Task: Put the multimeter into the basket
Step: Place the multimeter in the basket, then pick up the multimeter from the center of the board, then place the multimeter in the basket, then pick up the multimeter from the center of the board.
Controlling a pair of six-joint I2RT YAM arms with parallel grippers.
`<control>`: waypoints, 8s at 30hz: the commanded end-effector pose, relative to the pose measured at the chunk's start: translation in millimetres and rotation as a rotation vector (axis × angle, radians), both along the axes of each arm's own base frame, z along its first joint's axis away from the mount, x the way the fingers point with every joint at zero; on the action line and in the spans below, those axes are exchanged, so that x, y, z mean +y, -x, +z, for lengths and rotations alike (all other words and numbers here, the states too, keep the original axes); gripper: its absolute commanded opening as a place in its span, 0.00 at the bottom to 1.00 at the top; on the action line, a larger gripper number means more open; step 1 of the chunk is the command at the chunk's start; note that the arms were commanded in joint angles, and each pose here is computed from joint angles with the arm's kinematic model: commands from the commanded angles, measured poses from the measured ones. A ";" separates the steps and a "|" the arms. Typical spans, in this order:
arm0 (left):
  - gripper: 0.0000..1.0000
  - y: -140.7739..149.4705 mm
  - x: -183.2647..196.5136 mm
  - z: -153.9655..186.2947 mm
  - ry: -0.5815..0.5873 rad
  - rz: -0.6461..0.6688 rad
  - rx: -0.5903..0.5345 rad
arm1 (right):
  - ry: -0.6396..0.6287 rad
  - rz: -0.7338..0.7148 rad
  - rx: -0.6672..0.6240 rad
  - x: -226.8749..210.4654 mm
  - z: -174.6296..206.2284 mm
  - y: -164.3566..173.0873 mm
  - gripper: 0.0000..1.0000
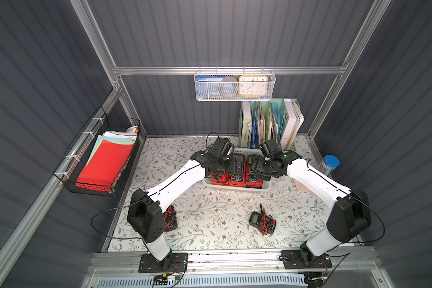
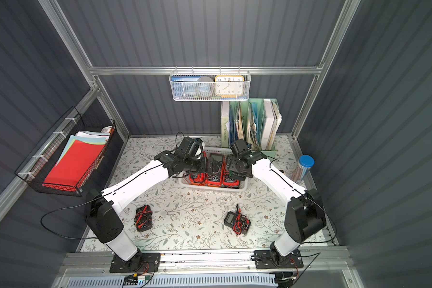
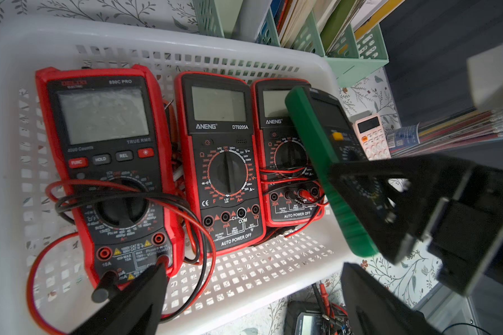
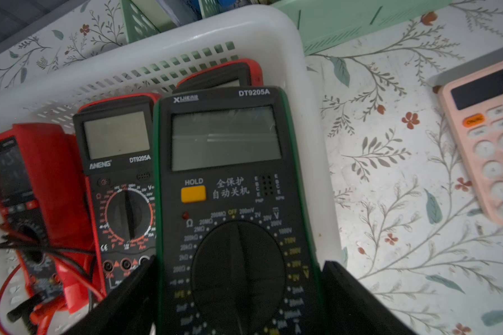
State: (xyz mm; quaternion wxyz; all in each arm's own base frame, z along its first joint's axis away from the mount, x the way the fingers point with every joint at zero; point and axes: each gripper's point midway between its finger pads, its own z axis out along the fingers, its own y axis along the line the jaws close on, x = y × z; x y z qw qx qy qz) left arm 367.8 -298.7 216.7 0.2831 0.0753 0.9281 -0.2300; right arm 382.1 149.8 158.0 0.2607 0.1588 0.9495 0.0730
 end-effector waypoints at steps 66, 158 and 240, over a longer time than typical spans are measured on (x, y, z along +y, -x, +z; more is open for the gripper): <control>0.99 43.9 31.8 10.3 0.000 0.009 0.017 | -0.248 0.274 0.192 43.0 -99.3 208.7 0.99; 0.99 55.3 146.1 -10.4 -0.101 0.336 0.118 | -0.247 0.308 -0.231 110.3 55.0 -73.3 0.99; 0.87 160.7 286.8 -210.0 -0.225 0.803 0.586 | -0.385 0.476 -0.229 136.0 57.3 115.5 0.99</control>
